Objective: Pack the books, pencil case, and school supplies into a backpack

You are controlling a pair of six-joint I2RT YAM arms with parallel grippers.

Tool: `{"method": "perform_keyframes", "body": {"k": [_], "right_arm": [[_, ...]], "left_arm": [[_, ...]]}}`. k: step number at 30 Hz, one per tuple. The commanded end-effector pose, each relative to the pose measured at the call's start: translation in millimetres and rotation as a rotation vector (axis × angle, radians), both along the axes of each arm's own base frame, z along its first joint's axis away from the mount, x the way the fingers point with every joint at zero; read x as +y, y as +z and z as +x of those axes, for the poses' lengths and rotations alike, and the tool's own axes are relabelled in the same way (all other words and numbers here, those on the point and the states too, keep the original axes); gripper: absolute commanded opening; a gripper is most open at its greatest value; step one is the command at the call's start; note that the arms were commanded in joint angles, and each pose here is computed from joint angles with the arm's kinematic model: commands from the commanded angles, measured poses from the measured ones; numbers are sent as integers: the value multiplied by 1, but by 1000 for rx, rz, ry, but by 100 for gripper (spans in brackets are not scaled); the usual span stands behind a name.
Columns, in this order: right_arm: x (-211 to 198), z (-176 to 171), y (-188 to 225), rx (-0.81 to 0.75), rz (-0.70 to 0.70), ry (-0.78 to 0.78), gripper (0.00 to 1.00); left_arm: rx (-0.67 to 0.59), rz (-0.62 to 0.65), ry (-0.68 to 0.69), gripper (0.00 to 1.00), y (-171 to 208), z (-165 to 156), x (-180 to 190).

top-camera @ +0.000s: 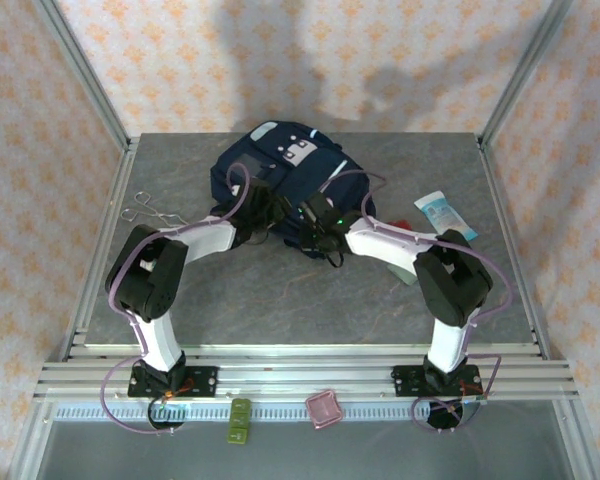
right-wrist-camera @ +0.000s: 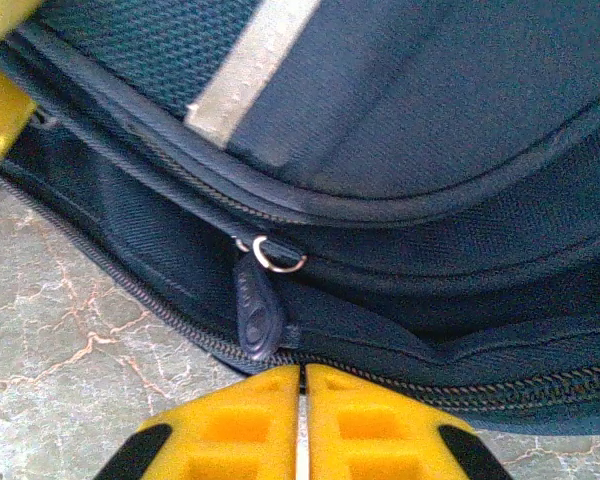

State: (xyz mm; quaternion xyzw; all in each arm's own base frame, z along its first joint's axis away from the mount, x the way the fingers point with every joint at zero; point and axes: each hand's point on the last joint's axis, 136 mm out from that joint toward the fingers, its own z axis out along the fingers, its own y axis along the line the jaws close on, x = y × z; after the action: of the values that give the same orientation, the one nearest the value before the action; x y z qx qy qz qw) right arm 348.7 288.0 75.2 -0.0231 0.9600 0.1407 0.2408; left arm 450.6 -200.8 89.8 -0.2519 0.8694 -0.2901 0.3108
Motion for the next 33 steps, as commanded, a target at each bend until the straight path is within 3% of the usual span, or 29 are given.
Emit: {"method": "perform_keyframes", "body": {"k": [1,2,6,7,13,18,21,22,26,33], "right_arm": [[-12,3,-22,21,-12,-49,8],[-12,2,-26,29,-8,-53,8],[-14,0,-36,47,-9,-56,6],[-14,1,-33,38,-2,-57,6],[-16,11,10,-53,68,-75,12],[-21,19,39,-125,104,-97,26],[-20,22,54,-154,140,-92,29],[-21,25,56,-163,131,-99,27],[-23,33,47,-167,108,-108,2],[-21,5,-8,-56,123,-91,0]], "left_arm": [[-23,-18,-3,42,10,10,-9],[-13,-20,-9,38,8,10,-11],[-5,-47,-24,2,10,14,-14],[-7,-59,-30,0,13,14,-15],[-57,-149,-57,0,47,11,-22],[-98,-207,-72,0,74,4,-25],[-132,-229,-77,0,92,2,-25],[-143,-232,-77,0,97,2,-24],[-160,-258,-66,0,106,2,-23],[-186,-329,-46,0,118,5,-22]]}}
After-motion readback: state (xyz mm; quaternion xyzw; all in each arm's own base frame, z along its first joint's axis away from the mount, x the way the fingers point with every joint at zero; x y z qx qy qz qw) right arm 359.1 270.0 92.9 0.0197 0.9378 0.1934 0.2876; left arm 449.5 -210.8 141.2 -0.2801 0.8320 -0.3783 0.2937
